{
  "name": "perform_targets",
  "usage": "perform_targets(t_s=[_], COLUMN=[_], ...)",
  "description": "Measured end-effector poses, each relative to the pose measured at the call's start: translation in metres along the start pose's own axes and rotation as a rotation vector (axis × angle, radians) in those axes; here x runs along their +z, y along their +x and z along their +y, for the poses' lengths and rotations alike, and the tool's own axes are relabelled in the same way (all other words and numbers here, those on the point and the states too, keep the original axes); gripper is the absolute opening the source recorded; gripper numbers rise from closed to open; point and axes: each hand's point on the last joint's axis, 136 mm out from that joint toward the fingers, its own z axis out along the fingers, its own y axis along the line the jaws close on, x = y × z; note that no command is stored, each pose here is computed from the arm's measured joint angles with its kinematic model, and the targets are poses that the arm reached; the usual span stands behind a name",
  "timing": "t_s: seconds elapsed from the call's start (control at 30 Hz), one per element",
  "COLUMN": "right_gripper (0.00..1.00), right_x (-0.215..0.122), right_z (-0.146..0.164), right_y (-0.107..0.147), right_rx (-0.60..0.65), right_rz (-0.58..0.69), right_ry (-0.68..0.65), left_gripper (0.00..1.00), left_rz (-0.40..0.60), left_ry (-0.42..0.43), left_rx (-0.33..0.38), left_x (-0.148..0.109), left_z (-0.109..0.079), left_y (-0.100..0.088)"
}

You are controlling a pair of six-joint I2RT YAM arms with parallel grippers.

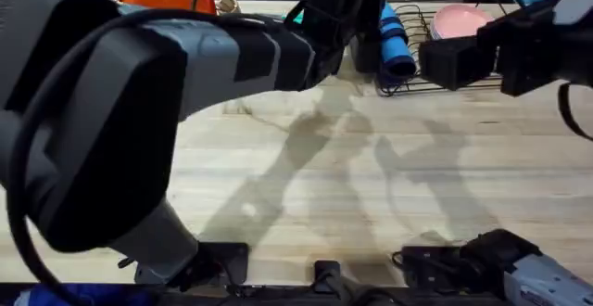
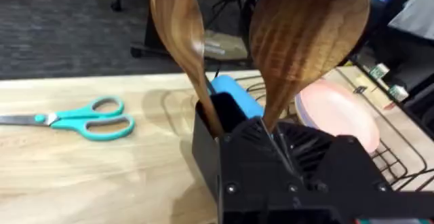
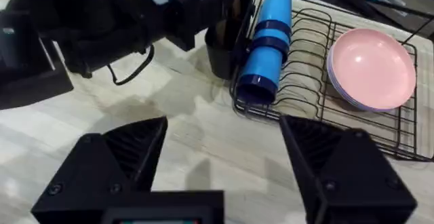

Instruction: Pick up the spoon on the table one by one and put them onto the rack

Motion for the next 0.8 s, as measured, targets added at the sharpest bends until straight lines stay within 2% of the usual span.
perform_targets(t_s=[0.2,0.7,0.8], right_gripper=[0.997,0.997,0.997], right_x=[0.0,0.0,0.0], right_z=[0.0,0.0,0.0], right_y=[0.0,0.0,0.0], right_rx=[0.0,0.0,0.0], right_rz=[0.0,0.0,0.0], right_ry=[0.0,0.0,0.0], left_gripper=[0.045,0.046,0.101], left_rz=[0.059,0.135,0.139], left_ry=[-0.024,-0.045,-0.047], left_rx=[0.005,0.017,0.018], left_x=[0.0,-0.003,-0.003], left_z=[0.006,0.011,0.011], left_y=[0.014,0.033,0.033])
